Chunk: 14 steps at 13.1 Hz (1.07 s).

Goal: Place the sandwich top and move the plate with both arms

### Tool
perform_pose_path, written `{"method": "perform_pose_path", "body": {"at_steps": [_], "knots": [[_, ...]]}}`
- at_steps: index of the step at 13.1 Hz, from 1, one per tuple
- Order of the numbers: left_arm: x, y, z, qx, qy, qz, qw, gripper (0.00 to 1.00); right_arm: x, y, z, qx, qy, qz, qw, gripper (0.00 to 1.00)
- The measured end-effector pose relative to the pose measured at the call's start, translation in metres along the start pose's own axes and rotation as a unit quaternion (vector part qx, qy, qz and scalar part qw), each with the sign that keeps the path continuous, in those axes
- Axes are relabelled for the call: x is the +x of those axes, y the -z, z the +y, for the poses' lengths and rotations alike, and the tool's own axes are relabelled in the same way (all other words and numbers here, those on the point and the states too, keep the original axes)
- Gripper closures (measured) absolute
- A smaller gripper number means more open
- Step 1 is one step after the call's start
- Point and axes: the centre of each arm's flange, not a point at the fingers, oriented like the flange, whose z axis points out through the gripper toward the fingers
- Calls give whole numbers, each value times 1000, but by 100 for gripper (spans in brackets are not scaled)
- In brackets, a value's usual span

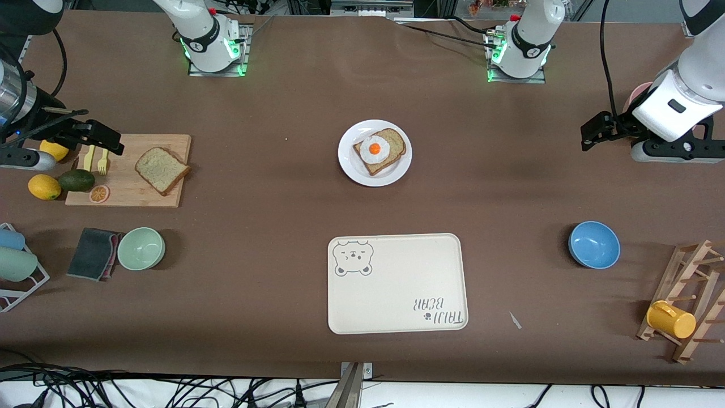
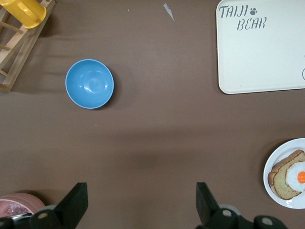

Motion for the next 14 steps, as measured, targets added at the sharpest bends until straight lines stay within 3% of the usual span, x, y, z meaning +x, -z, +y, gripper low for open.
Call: {"method": "perform_pose_path", "body": {"at_steps": [4, 8, 12, 14], "knots": [[0, 8, -1, 0, 0, 5, 1000, 0, 4, -33, -34, -5, 28, -39, 999, 0], [-1, 9, -2, 0, 1, 2, 1000, 0, 8, -100, -51, -15, 13, -47, 999, 0], [-1, 9, -3, 0, 1, 1, 1000, 0, -4, -185, -49, -54, 36, -42, 997, 0], [-1, 10, -4, 0, 1, 1, 1000, 0, -23, -233, -48, -80, 51, -58, 994, 0]]}}
